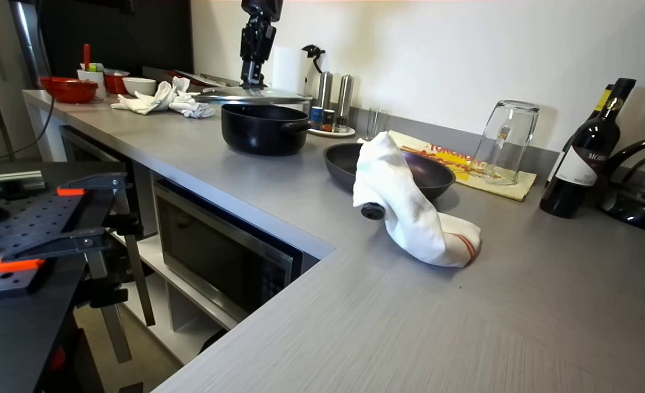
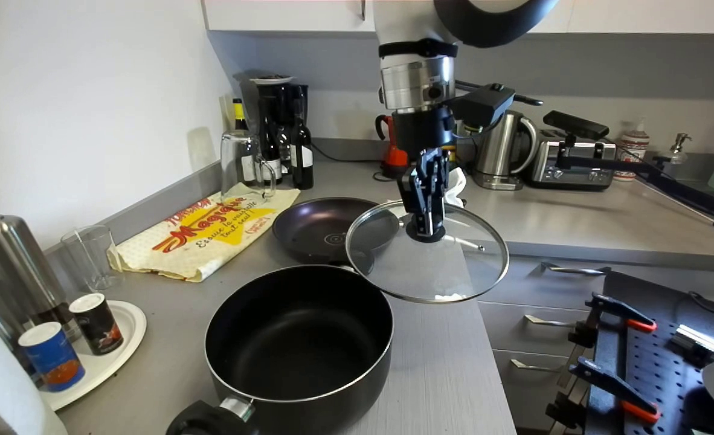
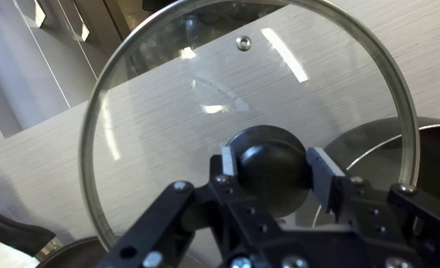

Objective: Put the glass lid on the black pot.

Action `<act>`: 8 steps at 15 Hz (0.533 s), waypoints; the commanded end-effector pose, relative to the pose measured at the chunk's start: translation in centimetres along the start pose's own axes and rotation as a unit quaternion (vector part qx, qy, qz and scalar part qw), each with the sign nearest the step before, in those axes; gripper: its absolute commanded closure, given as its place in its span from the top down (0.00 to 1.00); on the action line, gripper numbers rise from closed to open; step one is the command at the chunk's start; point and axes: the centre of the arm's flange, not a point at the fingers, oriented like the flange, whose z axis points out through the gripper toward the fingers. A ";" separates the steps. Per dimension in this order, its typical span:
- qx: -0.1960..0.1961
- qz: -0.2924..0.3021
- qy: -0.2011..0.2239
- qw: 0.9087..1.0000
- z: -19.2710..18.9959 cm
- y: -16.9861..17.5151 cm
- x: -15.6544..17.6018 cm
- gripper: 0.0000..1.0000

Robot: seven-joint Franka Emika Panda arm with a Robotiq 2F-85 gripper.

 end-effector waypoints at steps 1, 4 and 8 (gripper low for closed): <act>-0.012 -0.007 -0.007 1.000 -1.2 -2.5 2.8 0.25; -0.016 -0.023 -0.006 1.000 -1.1 -4.6 4.0 0.25; -0.020 -0.046 -0.005 0.999 -0.9 -7.4 5.7 0.25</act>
